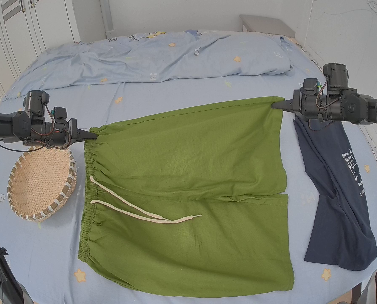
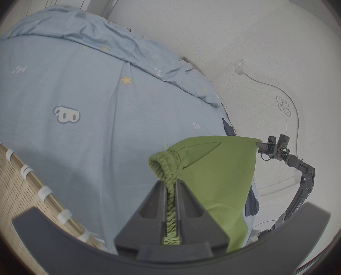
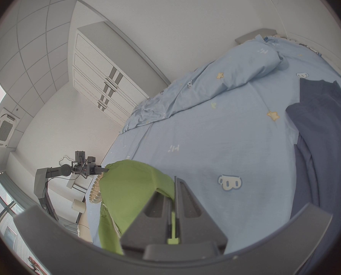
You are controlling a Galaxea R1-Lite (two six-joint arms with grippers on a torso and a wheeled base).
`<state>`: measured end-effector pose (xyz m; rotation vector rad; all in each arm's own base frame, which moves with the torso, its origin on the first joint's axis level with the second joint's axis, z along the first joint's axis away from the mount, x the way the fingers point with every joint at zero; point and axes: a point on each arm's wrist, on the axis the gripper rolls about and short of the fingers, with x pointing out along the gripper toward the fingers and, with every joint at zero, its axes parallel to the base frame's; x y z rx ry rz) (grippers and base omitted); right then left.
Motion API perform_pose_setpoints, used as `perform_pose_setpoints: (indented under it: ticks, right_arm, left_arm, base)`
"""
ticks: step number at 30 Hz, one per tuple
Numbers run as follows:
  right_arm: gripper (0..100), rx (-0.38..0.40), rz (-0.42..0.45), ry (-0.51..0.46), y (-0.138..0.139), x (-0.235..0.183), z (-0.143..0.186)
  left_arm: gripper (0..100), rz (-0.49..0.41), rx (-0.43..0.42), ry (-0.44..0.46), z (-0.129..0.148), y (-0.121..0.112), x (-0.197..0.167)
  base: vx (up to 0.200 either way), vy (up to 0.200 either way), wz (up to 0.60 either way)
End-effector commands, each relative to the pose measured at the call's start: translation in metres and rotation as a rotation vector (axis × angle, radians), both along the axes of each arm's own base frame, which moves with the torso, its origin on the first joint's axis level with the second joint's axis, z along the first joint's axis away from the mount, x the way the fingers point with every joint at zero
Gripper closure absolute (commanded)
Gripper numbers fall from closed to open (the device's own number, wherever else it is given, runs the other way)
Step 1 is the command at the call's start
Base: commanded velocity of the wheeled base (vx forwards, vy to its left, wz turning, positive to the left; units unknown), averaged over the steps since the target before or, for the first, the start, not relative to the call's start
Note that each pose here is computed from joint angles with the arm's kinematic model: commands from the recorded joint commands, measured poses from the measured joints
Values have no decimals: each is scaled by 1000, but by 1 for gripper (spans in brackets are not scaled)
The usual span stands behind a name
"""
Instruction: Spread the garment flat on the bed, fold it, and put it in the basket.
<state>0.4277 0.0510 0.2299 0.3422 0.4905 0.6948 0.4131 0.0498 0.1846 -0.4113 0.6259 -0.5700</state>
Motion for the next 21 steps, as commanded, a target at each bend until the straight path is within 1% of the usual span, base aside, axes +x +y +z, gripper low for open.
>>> perform_pose_setpoints:
  ticks: [1, 4, 11, 19, 21]
  right_arm:
    - [100, -2, -5, 26, -1, 18, -19]
    - [100, -1, -7, 21, -1, 24, -20]
    - [100, -2, -6, 60, 1, 43, -38]
    - [100, -7, 2, 98, 7, 54, -59]
    - [100, -8, 2, 108, 7, 56, -63]
  left_arm:
    - [100, 5, -5, 22, -18, 3, 16]
    - [100, 4, -2, 18, -21, 3, 22]
    - [100, -3, -3, 16, -28, 1, 32]
    - [100, -5, 0, 11, -30, 0, 37]
    - [100, -4, 0, 20, -36, 1, 40]
  base:
    - [0, 0, 0]
    - [0, 0, 0]
    - [0, 0, 0]
    - [0, 0, 0]
    - [0, 0, 0]
